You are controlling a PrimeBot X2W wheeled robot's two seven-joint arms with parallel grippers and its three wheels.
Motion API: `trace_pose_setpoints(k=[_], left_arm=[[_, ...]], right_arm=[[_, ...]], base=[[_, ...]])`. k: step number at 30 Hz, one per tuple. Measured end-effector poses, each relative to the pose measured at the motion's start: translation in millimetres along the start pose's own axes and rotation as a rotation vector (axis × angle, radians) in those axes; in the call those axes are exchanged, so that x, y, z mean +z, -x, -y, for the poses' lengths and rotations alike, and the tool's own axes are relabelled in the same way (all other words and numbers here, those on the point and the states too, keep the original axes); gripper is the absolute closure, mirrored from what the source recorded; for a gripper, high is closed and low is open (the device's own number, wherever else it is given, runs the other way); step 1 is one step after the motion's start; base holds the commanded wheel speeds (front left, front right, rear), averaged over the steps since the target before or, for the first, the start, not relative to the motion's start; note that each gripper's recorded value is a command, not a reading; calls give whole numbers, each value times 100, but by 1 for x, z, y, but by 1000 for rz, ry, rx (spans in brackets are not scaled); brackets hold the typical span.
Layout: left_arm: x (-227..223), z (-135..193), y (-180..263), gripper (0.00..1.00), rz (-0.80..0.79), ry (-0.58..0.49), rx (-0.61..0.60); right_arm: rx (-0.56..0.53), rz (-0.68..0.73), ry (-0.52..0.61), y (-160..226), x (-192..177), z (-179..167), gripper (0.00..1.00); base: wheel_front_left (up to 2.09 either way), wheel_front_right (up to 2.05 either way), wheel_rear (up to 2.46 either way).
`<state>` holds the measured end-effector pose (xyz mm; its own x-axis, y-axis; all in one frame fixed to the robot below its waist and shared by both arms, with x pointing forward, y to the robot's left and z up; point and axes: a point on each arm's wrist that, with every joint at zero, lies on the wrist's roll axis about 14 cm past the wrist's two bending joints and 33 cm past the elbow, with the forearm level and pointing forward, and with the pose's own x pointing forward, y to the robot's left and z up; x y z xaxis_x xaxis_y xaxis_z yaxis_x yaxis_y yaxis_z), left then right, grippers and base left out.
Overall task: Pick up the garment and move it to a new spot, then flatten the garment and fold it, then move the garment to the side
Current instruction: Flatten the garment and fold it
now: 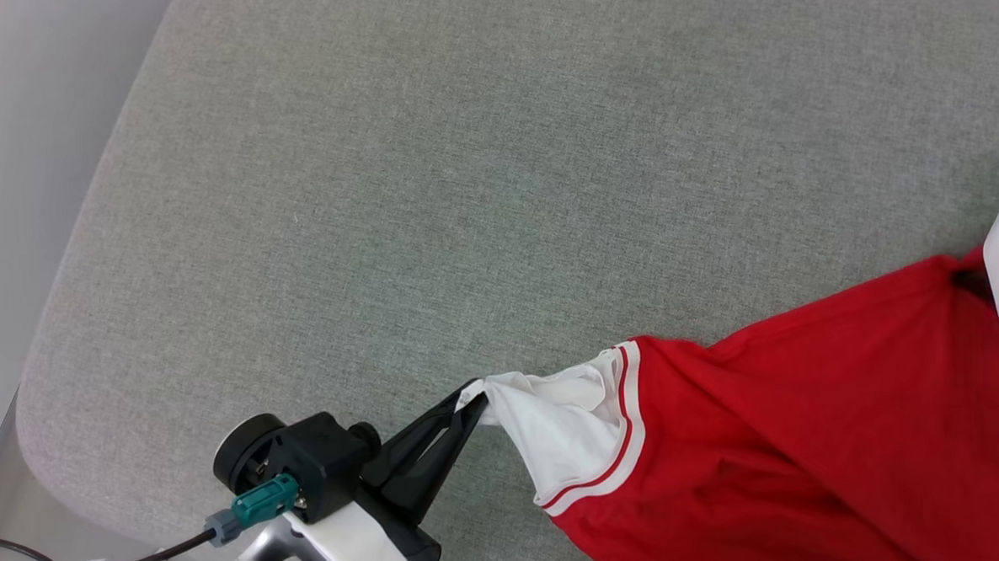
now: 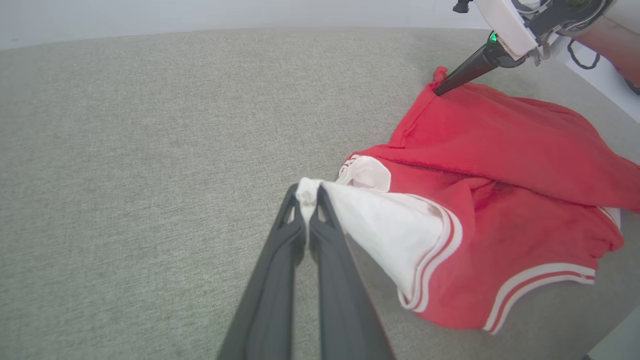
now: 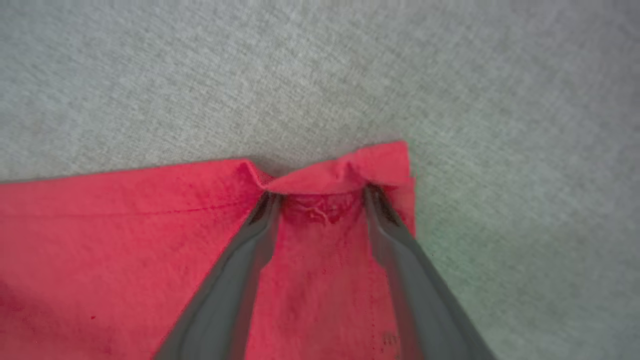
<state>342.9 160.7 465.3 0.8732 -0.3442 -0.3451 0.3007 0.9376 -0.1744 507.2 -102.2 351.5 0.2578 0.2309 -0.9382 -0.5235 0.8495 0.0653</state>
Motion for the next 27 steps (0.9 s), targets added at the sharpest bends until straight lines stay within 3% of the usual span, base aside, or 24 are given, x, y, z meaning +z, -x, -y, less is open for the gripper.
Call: trace_pose_setpoints(k=[7, 12, 17, 27], left_arm=[[10, 1, 3, 100, 40, -21, -9], [30, 0, 12, 100, 92, -76, -9], [69, 4, 25, 100, 196, -112, -19], [192, 22, 60, 100, 493, -325, -67]], right_arm=[[-6, 72, -6, 13, 8, 1, 100], [-7, 173, -19, 43, 19, 0, 100], [-36, 353, -27, 100, 44, 5, 100], [-98, 773, -57, 253, 66, 16, 100]], base=[[0, 0, 0], [0, 0, 0], [0, 0, 0], [0, 0, 0]])
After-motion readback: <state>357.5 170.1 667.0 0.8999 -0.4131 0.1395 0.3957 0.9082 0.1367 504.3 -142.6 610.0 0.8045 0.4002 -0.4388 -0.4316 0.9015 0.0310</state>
